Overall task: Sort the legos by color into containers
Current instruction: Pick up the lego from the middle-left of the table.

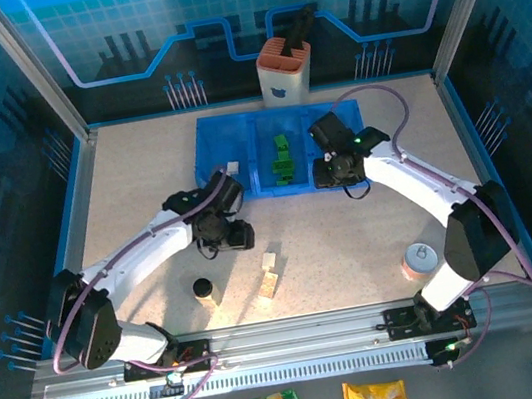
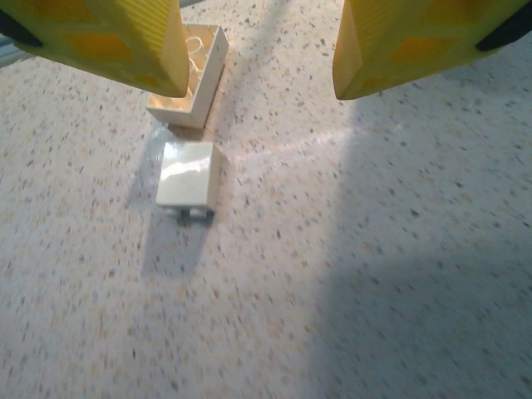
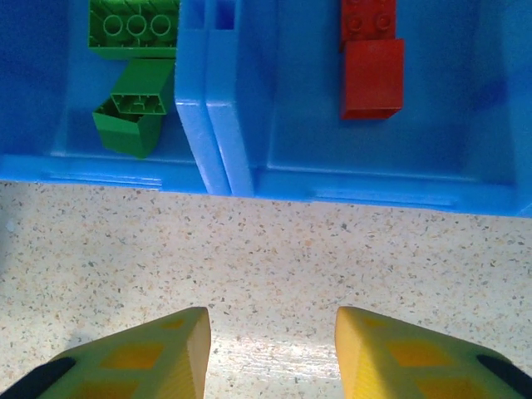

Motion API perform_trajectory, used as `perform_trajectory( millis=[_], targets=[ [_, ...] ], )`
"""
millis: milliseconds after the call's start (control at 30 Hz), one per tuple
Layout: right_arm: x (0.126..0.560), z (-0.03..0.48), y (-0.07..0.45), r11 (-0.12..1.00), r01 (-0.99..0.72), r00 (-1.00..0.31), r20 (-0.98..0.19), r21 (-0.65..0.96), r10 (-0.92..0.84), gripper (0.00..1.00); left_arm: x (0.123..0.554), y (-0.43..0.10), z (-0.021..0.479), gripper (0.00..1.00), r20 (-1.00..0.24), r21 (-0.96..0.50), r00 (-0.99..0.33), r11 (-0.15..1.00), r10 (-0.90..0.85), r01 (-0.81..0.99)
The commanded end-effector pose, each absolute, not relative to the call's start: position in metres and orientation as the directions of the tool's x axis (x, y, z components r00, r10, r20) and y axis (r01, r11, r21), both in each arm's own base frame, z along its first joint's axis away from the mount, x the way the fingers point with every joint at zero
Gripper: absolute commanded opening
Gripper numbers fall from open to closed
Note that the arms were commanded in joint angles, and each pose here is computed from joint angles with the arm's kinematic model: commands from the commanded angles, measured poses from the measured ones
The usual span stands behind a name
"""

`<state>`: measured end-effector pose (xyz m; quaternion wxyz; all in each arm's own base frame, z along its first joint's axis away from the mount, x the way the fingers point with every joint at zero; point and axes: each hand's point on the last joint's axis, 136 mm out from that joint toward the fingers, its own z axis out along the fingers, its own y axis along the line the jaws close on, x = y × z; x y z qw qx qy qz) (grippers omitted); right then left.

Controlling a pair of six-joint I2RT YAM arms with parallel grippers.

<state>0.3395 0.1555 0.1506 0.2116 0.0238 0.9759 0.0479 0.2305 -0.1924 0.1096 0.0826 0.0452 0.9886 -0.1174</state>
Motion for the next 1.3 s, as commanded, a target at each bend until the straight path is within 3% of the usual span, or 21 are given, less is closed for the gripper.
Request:
perform_trajectory(
  millis=[0,433,967,1267],
  targets=[
    [0.339,0.157,0.15,0.992,0.024,-0.899,-0.432,0.125,0.076,0.45,0.211,-0.2,0.097,0.5,-0.129,-0.194,-0.99,0.978,0.054,0.079],
    [0.335,0.16,0.143,0.992,0.029,-0.894,-0.44,0.127,0.082,0.44,0.157,-0.239,0.032,0.55,0.022,-0.094,-0.986,0.983,0.163,0.16],
    [0.333,0.157,0.14,0.992,0.035,-0.899,-0.43,0.125,0.086,0.44,0.154,-0.242,0.015,0.35,0.049,-0.067,-0.982,0.981,0.185,0.181],
    [0.333,0.161,0.138,0.992,0.035,-0.897,-0.434,0.117,0.083,0.44,0.168,-0.235,0.036,0.34,0.012,-0.05,-0.985,0.984,0.174,0.174]
  ],
)
